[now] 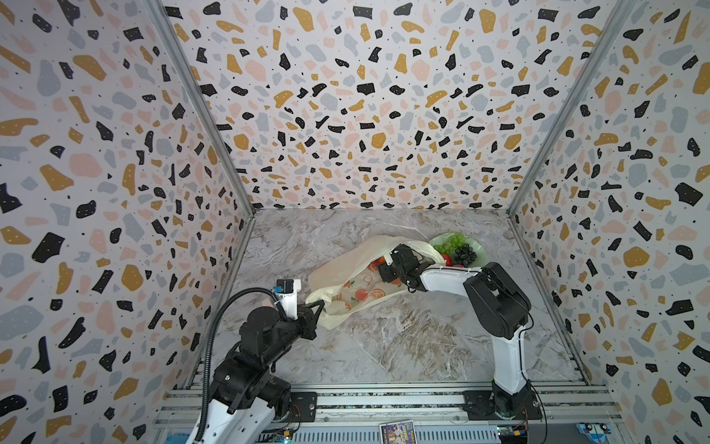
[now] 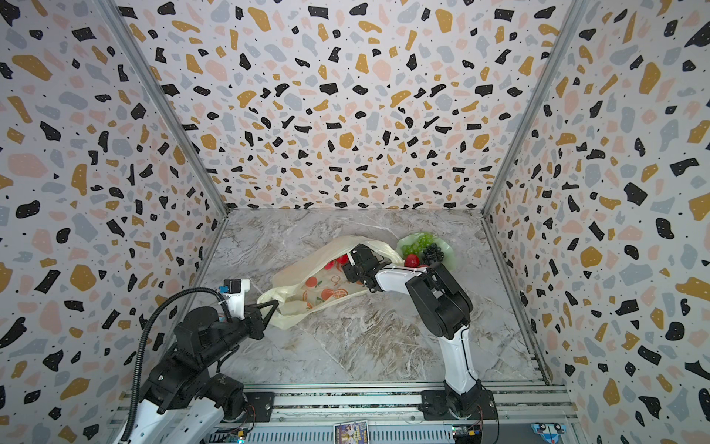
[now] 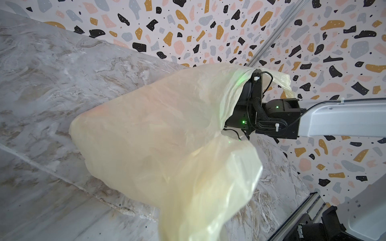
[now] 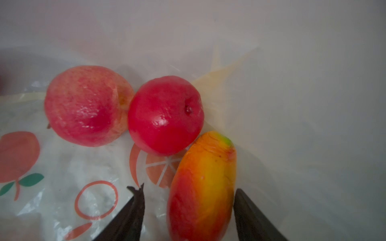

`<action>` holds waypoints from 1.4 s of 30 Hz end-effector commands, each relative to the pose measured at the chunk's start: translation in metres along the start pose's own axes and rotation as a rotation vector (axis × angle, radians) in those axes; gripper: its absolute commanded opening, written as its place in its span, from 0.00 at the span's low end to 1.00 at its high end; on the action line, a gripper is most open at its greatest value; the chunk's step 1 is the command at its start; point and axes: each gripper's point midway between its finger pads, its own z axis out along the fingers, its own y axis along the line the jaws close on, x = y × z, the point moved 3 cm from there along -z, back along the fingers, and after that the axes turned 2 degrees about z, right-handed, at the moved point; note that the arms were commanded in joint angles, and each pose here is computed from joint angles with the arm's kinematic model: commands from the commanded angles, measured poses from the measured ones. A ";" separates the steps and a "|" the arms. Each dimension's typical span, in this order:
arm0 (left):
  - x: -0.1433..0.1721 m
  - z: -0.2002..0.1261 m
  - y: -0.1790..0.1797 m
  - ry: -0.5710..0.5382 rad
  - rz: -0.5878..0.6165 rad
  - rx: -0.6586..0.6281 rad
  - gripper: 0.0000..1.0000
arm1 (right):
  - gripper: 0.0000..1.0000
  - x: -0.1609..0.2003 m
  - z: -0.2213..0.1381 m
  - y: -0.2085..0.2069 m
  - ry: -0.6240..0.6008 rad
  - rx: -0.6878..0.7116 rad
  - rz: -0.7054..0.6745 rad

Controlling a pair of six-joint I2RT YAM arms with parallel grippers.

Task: Take fruits out of the plastic bag
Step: Take out the fake fruit from the plastic bag.

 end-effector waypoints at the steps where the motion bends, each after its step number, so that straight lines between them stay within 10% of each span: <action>1: -0.009 0.003 -0.008 -0.030 0.032 0.043 0.01 | 0.69 -0.019 -0.004 -0.003 -0.067 0.002 0.116; 19: -0.006 0.009 -0.002 -0.042 0.024 0.022 0.00 | 0.68 -0.012 0.023 -0.024 -0.052 -0.004 0.362; 42: -0.008 0.008 0.007 -0.056 0.001 -0.031 0.00 | 0.24 -0.041 -0.038 -0.011 -0.187 -0.210 0.308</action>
